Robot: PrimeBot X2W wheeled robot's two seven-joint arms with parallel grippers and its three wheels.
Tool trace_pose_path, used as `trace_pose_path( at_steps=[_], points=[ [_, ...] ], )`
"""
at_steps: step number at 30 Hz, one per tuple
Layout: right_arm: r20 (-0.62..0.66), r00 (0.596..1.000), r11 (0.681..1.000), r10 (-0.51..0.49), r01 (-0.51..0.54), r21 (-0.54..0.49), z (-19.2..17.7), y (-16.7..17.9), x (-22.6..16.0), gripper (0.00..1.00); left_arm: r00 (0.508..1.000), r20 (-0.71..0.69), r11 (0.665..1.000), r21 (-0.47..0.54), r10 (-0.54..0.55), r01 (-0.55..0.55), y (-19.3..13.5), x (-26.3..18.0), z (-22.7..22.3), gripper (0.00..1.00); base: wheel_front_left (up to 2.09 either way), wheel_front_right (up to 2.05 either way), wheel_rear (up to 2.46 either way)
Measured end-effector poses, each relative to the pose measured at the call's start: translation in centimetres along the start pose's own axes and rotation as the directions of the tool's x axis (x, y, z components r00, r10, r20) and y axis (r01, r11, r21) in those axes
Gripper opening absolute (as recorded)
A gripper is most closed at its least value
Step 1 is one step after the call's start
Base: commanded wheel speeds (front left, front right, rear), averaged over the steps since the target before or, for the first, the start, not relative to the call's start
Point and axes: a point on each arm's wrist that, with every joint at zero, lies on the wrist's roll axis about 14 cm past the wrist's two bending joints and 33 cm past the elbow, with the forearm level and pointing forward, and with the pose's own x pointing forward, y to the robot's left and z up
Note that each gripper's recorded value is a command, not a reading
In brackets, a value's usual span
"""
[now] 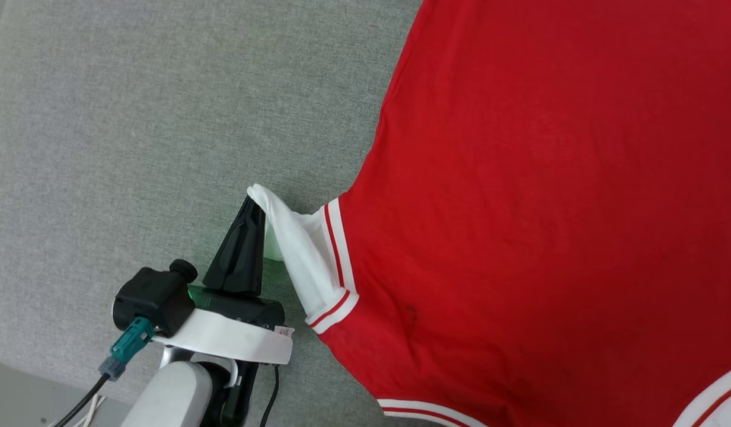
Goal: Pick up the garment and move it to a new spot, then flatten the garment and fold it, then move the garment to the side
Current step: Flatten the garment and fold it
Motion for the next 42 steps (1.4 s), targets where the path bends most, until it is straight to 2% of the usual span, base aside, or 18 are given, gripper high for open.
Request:
trace_pose_path(
  at_steps=[1,7,12,18,23,27,29,30,32,36,41,42],
  points=[
    [-0.010,1.000,1.000,-0.005,0.005,0.001,-0.1,-0.1,0.1,0.00,1.000,-0.003,1.000,0.000,0.000,0.000,0.1,0.0,-0.1,0.00,0.00,0.00,0.00],
    [-0.006,1.000,1.000,-0.010,0.010,-0.020,0.1,0.5,-0.4,0.00,1.000,0.008,1.000,0.003,0.003,-0.003,0.3,0.1,0.2,0.00,0.00,0.00,0.00],
    [0.042,0.998,0.996,-0.037,0.041,-0.084,0.6,0.6,-2.4,0.00,1.000,0.012,1.000,0.001,0.012,-0.012,0.6,-0.5,0.3,0.00,0.00,0.00,0.00],
    [0.161,0.983,0.979,-0.085,0.112,-0.168,2.6,-0.6,-7.9,0.00,1.000,0.015,1.000,-0.001,0.024,-0.024,1.2,-1.5,0.7,0.00,0.00,0.00,0.00],
    [0.196,0.971,0.958,-0.137,0.180,-0.223,0.7,-3.3,-12.7,0.00,0.999,-0.009,0.999,-0.010,0.034,-0.034,1.7,-2.5,0.4,0.00,0.00,0.00,0.00],
    [0.156,0.968,0.946,-0.197,0.230,-0.230,-4.0,-6.9,-16.0,0.00,0.999,-0.033,1.000,-0.007,0.028,-0.028,1.7,-2.7,0.0,0.00,0.00,0.00,0.00],
    [0.123,0.968,0.951,-0.218,0.240,-0.197,-7.1,-8.8,-17.5,0.00,0.999,-0.036,1.000,-0.008,0.019,-0.020,1.4,-2.6,0.0,0.00,0.00,0.00,0.00],
    [0.089,0.966,0.952,-0.242,0.255,-0.172,-10.4,-10.4,-18.9,0.00,0.999,-0.036,1.000,-0.009,0.009,-0.009,1.1,-2.4,0.1,0.00,0.00,0.00,0.00],
    [0.023,0.965,0.956,-0.260,0.261,-0.135,-14.8,-11.7,-19.8,0.00,0.999,-0.042,1.000,-0.008,-0.001,0.001,0.8,-2.3,0.1,0.00,0.00,0.00,0.00],
    [-0.129,0.960,0.969,-0.247,0.244,-0.039,-24.0,-12.2,-21.3,0.00,0.998,-0.056,1.000,-0.009,-0.028,0.027,0.0,-2.6,-0.1,0.00,0.00,0.00,0.00],
    [-0.212,0.952,0.966,-0.219,0.242,0.090,-30.9,-11.8,-23.3,0.00,0.996,-0.059,0.998,-0.004,-0.065,0.065,-1.1,-2.4,0.2,0.00,0.00,0.00,0.00],
    [-0.231,0.950,0.963,-0.209,0.240,0.120,-32.0,-11.6,-23.4,0.21,0.995,-0.060,0.997,-0.005,-0.075,0.074,-1.5,-2.2,0.2,0.00,0.00,0.00,0.00]
  ],
)
